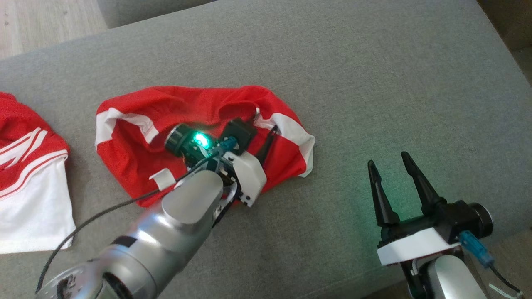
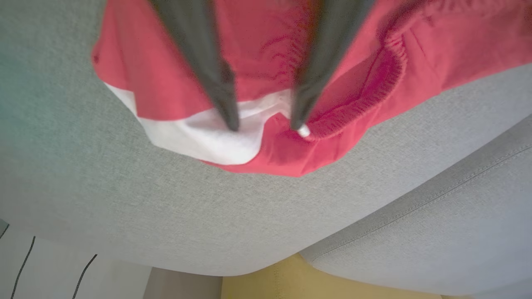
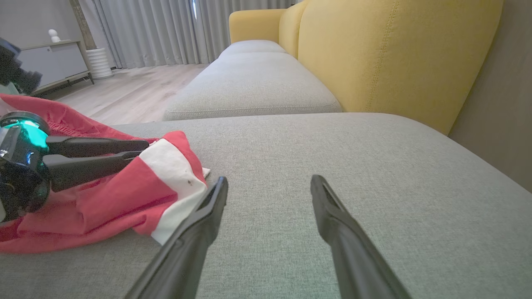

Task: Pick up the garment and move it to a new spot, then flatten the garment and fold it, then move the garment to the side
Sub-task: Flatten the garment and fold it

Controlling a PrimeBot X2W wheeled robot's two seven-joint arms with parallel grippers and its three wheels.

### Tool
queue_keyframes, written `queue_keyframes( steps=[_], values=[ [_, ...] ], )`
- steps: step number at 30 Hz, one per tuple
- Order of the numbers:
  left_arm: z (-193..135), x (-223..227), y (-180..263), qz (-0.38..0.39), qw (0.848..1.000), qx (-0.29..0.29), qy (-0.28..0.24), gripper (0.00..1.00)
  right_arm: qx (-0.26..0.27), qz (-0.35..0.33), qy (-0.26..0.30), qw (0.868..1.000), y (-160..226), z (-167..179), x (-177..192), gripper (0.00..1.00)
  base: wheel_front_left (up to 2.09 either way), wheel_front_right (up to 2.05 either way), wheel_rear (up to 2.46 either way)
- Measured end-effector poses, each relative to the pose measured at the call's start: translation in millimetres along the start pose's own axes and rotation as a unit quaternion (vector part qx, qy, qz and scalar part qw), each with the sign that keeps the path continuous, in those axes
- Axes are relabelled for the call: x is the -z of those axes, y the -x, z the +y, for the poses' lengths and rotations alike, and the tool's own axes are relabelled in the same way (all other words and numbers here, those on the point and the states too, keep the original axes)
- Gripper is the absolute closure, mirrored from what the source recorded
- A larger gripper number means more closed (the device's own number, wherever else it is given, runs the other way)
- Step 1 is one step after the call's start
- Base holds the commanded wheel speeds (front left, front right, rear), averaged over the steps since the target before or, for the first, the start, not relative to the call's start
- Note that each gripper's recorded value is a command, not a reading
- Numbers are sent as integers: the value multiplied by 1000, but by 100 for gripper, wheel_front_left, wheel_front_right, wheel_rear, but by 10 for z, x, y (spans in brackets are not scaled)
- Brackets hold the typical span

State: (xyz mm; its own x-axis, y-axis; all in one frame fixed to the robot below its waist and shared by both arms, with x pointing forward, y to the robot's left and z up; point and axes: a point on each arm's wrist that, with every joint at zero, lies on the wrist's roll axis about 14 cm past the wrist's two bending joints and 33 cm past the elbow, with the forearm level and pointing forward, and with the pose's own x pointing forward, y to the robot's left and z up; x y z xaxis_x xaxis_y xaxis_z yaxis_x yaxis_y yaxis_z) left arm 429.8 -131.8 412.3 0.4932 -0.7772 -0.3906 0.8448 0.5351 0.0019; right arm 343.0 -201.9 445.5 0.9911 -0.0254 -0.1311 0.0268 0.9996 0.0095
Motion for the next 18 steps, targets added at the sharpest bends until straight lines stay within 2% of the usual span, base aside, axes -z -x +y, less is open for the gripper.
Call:
queue_keyframes(
  steps=[9, 10, 11, 12, 18],
  values=[
    [110, 40, -69, 13, 1000, -19, 1, 0, 8, 6, 0, 1000, 18, -46, 33, 0, 0, 0, 0],
    [114, 74, -72, 20, 1000, -19, 4, 47, 9, 7, 0, 1000, 21, -52, 35, 0, 0, 0, 0],
    [120, 99, -74, 26, 999, -20, 8, 83, 10, 7, 1, 1000, 24, -58, 38, 0, 0, 0, 0],
    [120, 128, -77, 33, 999, -20, 11, 100, 11, 8, 1, 1000, 26, -63, 40, 0, 0, 0, 0],
    [48, 69, -79, 26, 999, -4, 40, 100, 14, 6, 0, 1000, 43, -81, 28, 0, 0, 0, 0]
  ],
)
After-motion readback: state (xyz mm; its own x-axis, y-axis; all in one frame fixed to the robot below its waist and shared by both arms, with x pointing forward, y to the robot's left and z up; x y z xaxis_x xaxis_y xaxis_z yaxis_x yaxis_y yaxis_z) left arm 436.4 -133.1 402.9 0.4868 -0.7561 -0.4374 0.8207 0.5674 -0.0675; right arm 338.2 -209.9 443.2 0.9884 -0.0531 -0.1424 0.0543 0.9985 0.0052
